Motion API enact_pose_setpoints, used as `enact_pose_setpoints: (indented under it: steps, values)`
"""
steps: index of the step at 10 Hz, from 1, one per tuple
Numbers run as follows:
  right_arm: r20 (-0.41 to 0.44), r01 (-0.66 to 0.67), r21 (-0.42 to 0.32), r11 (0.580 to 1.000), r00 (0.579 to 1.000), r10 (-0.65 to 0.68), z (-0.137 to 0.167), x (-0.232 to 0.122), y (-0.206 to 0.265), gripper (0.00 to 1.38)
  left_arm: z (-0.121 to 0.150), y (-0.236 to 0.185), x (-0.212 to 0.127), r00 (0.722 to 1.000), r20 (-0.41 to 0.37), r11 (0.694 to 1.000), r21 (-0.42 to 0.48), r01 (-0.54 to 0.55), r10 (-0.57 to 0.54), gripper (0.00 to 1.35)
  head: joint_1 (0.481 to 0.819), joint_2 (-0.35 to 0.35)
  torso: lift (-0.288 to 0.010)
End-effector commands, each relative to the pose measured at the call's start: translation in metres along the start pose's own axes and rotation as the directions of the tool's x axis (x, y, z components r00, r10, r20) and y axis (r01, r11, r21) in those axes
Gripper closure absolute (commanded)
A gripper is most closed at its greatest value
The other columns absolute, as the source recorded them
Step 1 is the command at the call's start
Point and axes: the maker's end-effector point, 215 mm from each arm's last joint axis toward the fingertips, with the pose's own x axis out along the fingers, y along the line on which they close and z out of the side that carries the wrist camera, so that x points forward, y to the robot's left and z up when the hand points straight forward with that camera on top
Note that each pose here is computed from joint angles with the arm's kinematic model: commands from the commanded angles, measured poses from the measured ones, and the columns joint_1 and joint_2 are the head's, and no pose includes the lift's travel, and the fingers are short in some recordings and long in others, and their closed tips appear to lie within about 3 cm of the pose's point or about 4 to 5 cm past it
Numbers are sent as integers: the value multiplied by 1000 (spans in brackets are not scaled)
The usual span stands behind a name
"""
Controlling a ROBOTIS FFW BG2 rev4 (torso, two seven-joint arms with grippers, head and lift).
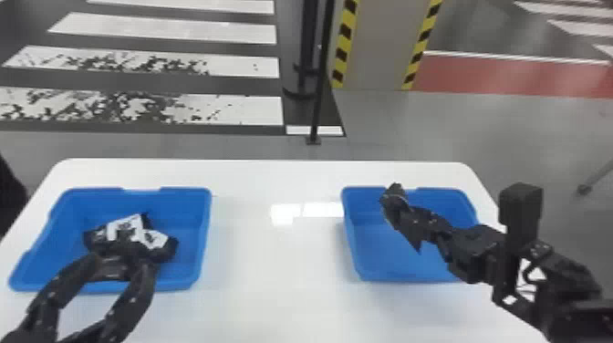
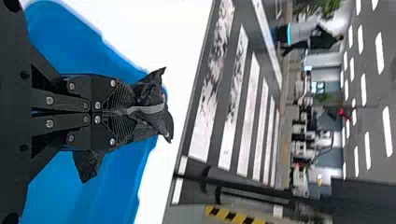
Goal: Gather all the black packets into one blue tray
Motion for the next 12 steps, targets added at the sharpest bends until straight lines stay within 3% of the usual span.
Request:
enact_pose_setpoints:
  steps: [1, 3, 5, 7, 10, 12]
  values:
    - [42, -148, -11, 989, 988, 148, 19, -1, 76, 1277, 2, -4, 7, 1000, 3, 1000, -14, 24, -24, 317, 695, -78, -110]
    - [71, -322, 23, 946, 945, 320, 22, -2, 152, 1277, 4, -13, 16, 998, 20, 996, -76, 53, -51, 323, 695, 53, -110]
    - [101, -413, 14, 911, 907, 409, 34, -6, 192, 1277, -6, -35, 30, 994, 28, 972, -209, 108, -104, 323, 695, 135, -110]
    - [131, -482, -14, 876, 868, 479, 50, -11, 219, 1277, -17, -74, 55, 976, 59, 911, -350, 217, -210, 323, 695, 143, -110]
    - [141, -561, -11, 827, 818, 557, 51, -12, 255, 1277, -6, -113, 77, 947, 127, 842, -435, 319, -293, 323, 695, 103, -110]
    - [127, -576, -8, 817, 810, 572, 45, -9, 260, 1277, 1, -138, 81, 924, 159, 778, -500, 380, -348, 323, 695, 97, -110]
